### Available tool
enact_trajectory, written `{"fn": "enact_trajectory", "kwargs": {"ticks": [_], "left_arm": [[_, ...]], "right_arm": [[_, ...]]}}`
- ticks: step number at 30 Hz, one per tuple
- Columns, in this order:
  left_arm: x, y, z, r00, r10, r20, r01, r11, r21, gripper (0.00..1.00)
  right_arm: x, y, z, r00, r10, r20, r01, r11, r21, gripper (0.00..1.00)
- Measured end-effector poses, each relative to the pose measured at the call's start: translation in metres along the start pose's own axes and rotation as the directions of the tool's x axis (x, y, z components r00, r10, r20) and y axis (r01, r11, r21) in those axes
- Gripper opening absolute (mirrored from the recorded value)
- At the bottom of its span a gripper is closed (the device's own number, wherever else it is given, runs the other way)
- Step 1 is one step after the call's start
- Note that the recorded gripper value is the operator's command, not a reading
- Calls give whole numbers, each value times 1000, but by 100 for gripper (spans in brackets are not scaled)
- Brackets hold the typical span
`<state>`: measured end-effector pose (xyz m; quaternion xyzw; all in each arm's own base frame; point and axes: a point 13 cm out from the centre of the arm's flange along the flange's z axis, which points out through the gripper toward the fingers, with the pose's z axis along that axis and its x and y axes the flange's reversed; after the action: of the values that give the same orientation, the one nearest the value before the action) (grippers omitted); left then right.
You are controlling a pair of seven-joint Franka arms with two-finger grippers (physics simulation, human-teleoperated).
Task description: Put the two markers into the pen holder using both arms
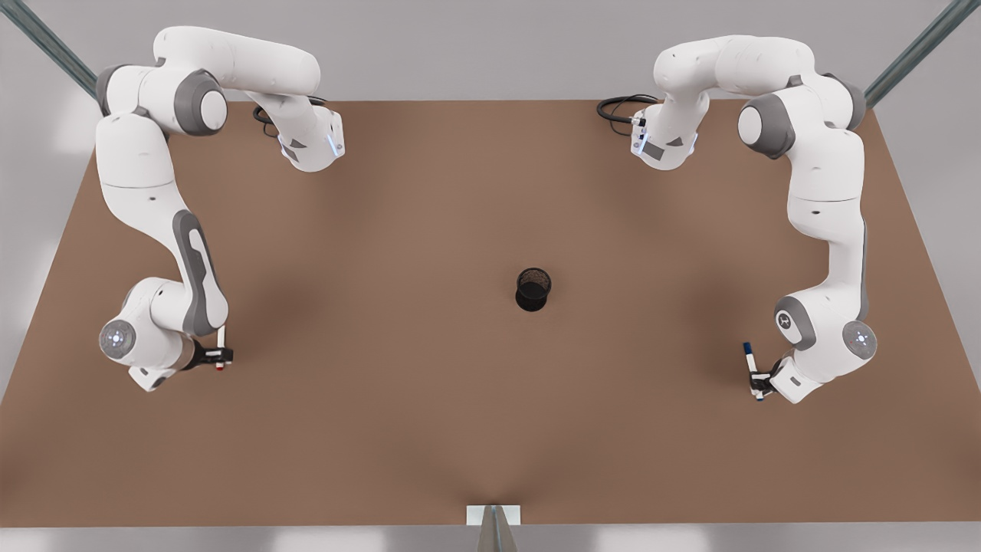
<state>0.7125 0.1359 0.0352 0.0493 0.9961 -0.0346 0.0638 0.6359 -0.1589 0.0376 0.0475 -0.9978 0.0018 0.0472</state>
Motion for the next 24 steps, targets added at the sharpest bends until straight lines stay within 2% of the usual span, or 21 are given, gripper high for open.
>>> {"fn": "enact_trajectory", "kwargs": {"ticks": [8, 11, 13, 18, 21, 24], "left_arm": [[0, 0, 0, 1000, 15, 1, -15, 1000, 0, 30], [0, 1, 0, 1000, 17, 1, -17, 1000, -4, 21], [-1, 1, 0, 1000, 17, 2, -17, 1000, -6, 21], [-11, -11, -19, 999, 24, 21, -24, 1000, 1, 21], [-56, -100, -102, 991, 101, 89, -107, 992, 62, 21], [-73, -274, -198, 969, 205, 139, -231, 950, 210, 21]], "right_arm": [[7, -2, 5, 999, -35, -4, 35, 999, -2, 70], [9, -4, 7, 999, -45, -6, 45, 999, -4, 67], [9, -4, 8, 999, -51, -6, 51, 999, -4, 67], [8, -3, 3, 998, -68, -1, 68, 998, -3, 55], [8, -2, 1, 997, -76, 0, 76, 997, -2, 47], [10, -2, 4, 997, -82, -6, 82, 997, -5, 39]]}}
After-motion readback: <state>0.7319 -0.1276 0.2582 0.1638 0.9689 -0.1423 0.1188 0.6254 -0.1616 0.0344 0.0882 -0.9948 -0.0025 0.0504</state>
